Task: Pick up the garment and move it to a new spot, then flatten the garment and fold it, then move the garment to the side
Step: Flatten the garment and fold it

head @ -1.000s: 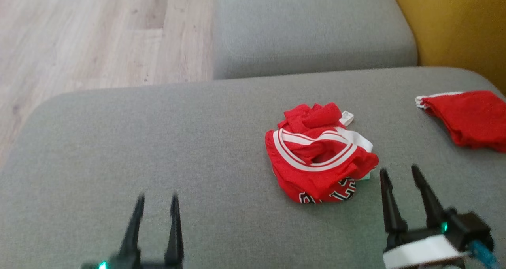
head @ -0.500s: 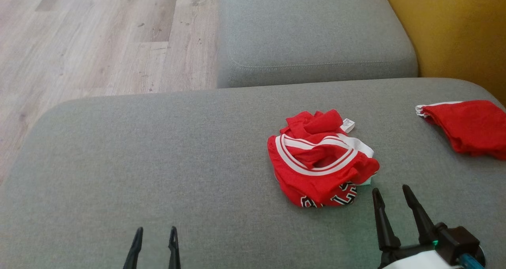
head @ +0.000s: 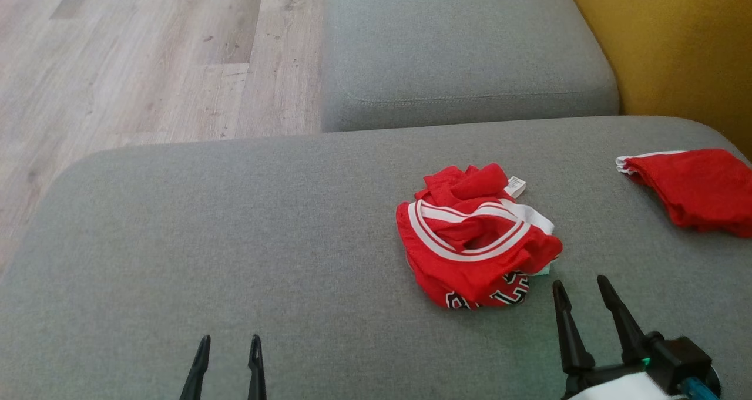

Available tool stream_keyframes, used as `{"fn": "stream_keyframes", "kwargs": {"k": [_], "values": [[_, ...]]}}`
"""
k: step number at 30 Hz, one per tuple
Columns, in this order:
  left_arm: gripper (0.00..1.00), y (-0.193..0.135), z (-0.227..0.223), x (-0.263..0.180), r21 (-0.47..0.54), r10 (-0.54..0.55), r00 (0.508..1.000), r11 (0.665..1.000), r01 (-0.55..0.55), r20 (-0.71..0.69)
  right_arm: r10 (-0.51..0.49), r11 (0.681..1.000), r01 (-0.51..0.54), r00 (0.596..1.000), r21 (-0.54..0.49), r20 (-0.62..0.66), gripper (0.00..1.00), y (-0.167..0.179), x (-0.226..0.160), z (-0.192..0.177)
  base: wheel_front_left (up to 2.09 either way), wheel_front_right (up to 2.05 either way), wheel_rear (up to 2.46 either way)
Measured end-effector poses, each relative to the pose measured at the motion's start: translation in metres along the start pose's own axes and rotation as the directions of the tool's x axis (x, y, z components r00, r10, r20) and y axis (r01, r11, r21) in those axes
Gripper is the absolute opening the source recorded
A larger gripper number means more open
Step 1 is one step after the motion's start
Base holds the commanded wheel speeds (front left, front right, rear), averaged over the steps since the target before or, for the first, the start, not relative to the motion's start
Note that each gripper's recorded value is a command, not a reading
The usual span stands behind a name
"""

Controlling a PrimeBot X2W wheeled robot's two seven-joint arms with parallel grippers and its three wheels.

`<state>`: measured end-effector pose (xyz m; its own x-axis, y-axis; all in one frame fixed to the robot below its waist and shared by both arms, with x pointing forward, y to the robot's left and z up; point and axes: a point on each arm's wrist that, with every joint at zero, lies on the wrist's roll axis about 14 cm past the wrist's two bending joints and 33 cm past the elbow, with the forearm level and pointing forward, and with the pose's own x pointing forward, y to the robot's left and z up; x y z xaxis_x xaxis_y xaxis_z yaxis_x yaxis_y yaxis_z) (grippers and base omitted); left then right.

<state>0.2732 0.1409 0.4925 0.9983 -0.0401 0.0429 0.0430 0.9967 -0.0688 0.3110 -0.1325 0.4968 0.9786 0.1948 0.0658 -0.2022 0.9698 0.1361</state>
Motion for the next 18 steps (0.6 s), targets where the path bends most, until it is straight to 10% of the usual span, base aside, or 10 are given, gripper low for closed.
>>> {"fn": "stream_keyframes", "kwargs": {"k": [13, 18], "values": [[1.0, -0.007, -0.006, 0.0, -0.066, -0.027, 0.999, 0.997, 0.026, -0.02, -0.006, 1.0, 0.006, 1.0, 0.003, -0.002, 1.0, -0.001, -0.001, -0.001, 0.0, 0.0, 0.0], [1.0, -0.045, -0.018, 0.011, -0.083, -0.189, 0.98, 0.979, 0.184, -0.057, -0.02, 1.0, 0.02, 1.0, 0.013, -0.012, 1.0, -0.003, -0.005, -0.004, 0.0, 0.0, 0.0]]}}
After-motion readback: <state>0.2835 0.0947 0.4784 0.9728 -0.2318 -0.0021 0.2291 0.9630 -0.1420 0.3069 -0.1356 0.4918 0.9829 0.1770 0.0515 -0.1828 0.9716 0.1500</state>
